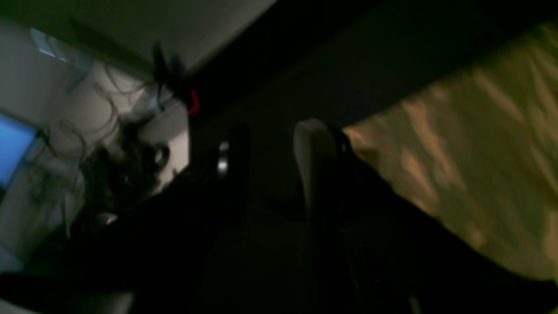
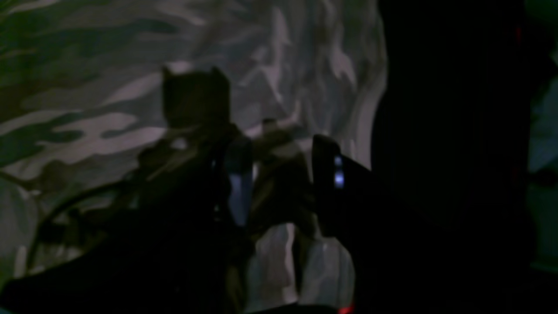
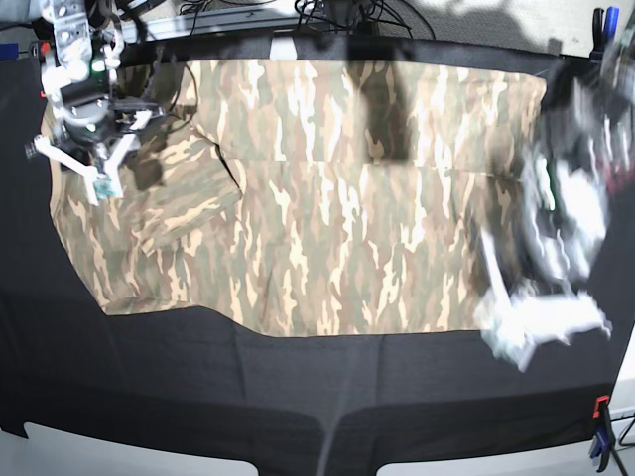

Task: Layout the t-shirt on the table in an organized manner, then fold the t-shirt properly
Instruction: 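Release the shirt and move both grippers away from it, then move both grippers to the shirt's side edge and grasp it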

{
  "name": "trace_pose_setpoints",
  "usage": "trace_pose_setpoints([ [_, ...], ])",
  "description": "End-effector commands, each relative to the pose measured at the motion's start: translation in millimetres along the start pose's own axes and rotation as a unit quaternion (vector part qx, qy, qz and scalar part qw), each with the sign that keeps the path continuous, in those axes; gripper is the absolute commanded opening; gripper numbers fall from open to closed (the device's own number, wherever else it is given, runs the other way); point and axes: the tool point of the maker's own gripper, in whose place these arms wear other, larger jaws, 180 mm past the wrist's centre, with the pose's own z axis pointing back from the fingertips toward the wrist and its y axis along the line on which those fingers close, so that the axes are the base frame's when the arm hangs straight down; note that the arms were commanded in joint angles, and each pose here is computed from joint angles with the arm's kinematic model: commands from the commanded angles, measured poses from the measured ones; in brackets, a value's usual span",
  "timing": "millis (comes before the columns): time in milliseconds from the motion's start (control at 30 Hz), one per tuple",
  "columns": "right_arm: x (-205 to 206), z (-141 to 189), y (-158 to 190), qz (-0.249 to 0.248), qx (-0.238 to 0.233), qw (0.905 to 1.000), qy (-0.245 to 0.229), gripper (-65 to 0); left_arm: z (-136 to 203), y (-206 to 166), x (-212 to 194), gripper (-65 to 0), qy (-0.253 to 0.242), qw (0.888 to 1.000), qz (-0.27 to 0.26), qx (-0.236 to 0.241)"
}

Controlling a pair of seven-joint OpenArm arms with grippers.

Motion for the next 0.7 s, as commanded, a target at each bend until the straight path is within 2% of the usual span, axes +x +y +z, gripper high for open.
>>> trace_pose_setpoints([
  [0,11.5,3.0,-5.8,-0.012,-0.007,0.9996,-0.024,-42.9,-9.9,19.7,17.4,-45.2,-0.020,0.999,0.033,0.003],
  [100,9.5,3.3,-7.5,-0.034,-0.009,0.9991,-0.023,-42.9,-42.0,24.0,17.0,-45.2,-0.005,0.989,0.126,-0.079],
  [167,8.4,3.3,-7.0,-0.036,-0.008,0.9991,-0.020,-42.9,-58.0,23.6,18.8,-45.2,-0.003,0.975,0.174,-0.138],
  [233,8.2,3.3,-6.6,-0.036,-0.008,0.9991,-0.020,-42.9,-73.1,26.9,14.9,-45.2,0.001,0.960,0.218,-0.176],
  [333,8.1,3.3,-6.4,-0.035,-0.007,0.9992,-0.020,-42.9,-93.3,34.4,-3.2,-45.2,0.014,0.941,0.276,-0.195],
  [433,7.6,3.3,-6.2,-0.035,-0.007,0.9992,-0.018,-43.0,-109.8,44.8,-36.1,-45.2,0.035,0.926,0.338,-0.167],
  [500,7.4,3.2,-4.1,-0.039,-0.001,0.9991,-0.017,-43.0,-112.9,43.3,-53.8,-45.2,0.034,0.910,0.380,-0.165],
  [567,7.5,3.3,-1.3,-0.044,0.007,0.9989,-0.017,-43.0,-110.9,31.9,-63.9,-45.2,0.027,0.897,0.401,-0.186],
  [667,8.3,3.7,0.8,-0.043,0.013,0.9988,-0.019,-43.0,-110.7,15.2,-76.8,-45.2,0.037,0.887,0.416,-0.196],
])
